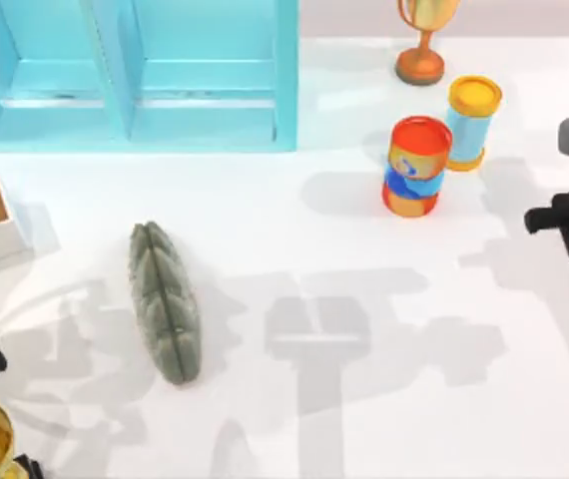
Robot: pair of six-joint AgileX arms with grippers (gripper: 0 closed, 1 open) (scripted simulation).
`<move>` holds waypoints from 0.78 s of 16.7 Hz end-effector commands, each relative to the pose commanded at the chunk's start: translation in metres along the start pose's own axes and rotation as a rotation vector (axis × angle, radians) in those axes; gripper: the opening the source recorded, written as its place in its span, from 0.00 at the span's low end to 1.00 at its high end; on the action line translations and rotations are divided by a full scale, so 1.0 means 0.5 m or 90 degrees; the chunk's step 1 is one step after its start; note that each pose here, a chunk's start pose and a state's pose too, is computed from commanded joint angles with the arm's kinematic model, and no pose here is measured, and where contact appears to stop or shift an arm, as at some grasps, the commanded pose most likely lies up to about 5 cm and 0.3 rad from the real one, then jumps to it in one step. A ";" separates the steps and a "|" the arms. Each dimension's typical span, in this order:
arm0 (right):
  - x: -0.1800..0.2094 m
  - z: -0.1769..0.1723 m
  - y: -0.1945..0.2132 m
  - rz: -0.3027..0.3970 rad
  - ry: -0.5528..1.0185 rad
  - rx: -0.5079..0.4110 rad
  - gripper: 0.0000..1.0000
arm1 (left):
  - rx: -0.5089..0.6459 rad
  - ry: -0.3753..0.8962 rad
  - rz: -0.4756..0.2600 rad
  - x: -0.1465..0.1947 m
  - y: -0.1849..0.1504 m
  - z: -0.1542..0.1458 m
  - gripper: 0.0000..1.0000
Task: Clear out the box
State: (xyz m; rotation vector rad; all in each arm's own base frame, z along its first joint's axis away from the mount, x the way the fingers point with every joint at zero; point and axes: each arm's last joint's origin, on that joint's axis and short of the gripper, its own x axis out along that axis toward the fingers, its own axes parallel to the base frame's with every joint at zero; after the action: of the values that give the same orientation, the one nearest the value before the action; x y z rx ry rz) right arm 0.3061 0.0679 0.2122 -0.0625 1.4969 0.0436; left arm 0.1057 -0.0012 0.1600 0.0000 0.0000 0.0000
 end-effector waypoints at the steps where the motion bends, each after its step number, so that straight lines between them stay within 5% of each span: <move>1: 0.015 -0.007 0.023 0.002 0.008 0.005 0.00 | 0.000 0.000 0.000 0.000 0.000 0.000 1.00; 13: 0.082 -0.046 0.062 0.006 0.047 0.056 0.00 | 0.000 0.000 0.000 0.000 0.000 0.000 1.00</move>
State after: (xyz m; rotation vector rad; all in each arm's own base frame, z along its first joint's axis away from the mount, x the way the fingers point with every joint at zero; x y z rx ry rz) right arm 0.2841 0.0968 0.1690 0.0145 1.5705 -0.0176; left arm 0.1057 -0.0012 0.1600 0.0000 0.0000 0.0000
